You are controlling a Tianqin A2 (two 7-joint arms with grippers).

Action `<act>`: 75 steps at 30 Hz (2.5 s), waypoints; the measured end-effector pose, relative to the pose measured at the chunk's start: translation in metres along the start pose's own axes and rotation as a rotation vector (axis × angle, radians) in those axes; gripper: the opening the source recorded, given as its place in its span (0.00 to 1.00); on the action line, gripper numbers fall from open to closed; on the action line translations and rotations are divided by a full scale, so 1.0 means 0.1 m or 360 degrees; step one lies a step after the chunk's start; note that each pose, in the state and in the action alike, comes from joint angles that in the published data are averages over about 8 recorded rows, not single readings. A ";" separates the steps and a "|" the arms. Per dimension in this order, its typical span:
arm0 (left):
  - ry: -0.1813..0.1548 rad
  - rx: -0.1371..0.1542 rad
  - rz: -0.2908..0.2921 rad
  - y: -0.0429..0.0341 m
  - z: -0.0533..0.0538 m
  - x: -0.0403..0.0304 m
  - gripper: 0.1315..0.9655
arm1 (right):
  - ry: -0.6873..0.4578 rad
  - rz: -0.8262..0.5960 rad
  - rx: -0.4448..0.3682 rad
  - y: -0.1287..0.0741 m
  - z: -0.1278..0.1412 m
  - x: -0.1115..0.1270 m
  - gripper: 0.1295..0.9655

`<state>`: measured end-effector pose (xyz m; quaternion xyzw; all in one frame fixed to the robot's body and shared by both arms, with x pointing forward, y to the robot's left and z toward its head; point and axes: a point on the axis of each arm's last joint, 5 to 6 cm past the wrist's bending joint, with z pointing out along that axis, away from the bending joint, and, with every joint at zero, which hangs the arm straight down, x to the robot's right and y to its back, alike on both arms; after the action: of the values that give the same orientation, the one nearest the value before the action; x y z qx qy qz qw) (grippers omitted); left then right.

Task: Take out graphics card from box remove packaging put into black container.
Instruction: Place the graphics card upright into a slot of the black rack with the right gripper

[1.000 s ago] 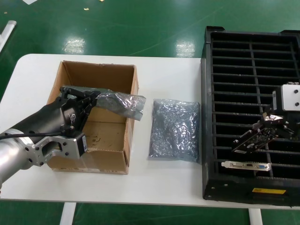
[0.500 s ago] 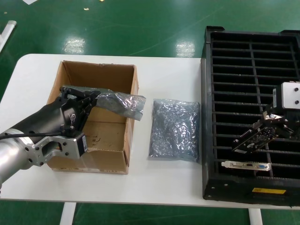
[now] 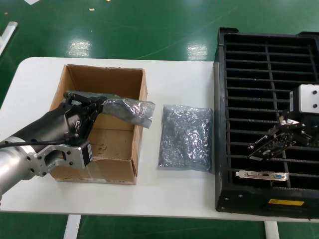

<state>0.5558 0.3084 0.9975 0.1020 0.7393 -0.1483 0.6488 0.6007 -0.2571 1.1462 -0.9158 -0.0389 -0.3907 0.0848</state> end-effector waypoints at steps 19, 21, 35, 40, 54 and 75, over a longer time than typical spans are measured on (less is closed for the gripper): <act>0.0000 0.0000 0.0000 0.000 0.00 0.000 0.01 | -0.0067 0.0004 0.0054 -0.07 0.00 -0.11 0.06; 0.0000 0.0000 0.0000 0.000 0.00 0.000 0.01 | -0.0084 0.0002 0.0062 -0.08 -0.01 -0.14 0.06; 0.0000 0.0000 0.0000 0.000 0.00 0.000 0.01 | -0.0153 0.0003 0.0102 -0.12 -0.11 -0.28 0.06; 0.0000 0.0000 0.0000 0.000 0.00 0.000 0.01 | -0.0162 0.0003 0.0110 -0.13 -0.15 -0.31 0.06; 0.0000 0.0000 0.0000 0.000 0.00 0.000 0.01 | -0.0161 0.0022 0.0084 -0.12 -0.04 -0.23 0.06; 0.0000 0.0000 0.0000 0.000 0.00 0.000 0.01 | -0.0157 -0.0088 0.0093 -0.31 0.29 -0.10 0.06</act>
<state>0.5558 0.3084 0.9975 0.1020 0.7393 -0.1483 0.6488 0.6098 -0.2217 1.1227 -0.9296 -0.0799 -0.3459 0.0987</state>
